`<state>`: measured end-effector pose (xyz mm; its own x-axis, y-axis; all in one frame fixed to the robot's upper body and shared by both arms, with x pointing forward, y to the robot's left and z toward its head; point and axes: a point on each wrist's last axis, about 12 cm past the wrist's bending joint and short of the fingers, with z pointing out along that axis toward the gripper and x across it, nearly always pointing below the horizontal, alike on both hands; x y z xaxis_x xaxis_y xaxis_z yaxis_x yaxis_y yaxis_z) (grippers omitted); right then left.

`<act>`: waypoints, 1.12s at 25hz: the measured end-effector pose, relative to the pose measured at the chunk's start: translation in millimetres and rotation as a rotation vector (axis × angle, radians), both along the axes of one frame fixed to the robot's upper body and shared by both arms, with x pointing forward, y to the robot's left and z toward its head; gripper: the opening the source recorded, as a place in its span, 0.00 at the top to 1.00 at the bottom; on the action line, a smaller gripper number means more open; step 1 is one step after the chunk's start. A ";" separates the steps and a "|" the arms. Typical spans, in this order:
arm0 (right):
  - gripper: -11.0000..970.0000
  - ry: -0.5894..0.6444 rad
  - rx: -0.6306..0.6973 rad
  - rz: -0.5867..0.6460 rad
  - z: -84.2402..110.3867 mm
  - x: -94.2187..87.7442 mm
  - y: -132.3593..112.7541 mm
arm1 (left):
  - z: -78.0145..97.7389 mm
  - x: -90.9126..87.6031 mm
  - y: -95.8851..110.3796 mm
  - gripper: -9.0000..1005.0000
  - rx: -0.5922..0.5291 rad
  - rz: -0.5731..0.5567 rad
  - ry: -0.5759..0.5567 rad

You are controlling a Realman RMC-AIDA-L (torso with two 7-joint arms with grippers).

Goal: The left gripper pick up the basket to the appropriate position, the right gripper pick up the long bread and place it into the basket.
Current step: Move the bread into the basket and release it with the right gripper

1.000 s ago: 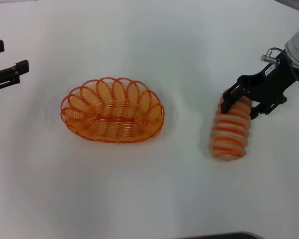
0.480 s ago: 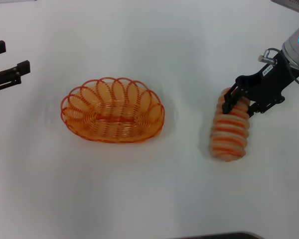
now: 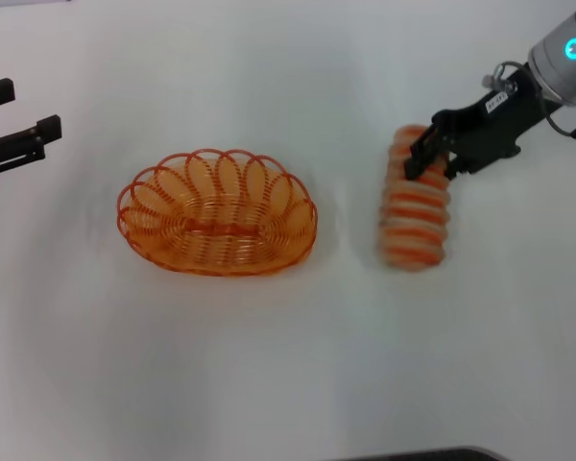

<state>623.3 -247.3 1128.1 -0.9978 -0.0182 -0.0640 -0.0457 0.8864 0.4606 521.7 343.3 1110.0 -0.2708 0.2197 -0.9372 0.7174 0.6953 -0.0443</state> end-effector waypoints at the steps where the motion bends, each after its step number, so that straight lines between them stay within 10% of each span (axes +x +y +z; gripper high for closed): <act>1: 0.48 -0.023 0.003 0.016 3.2 2.1 0.7 | -0.5 0.5 -0.2 0.22 -0.004 0.000 0.002; 28: 0.68 -0.643 0.112 0.690 91.1 30.1 71.8 | -2.2 -0.7 6.6 0.22 -0.056 0.068 -0.020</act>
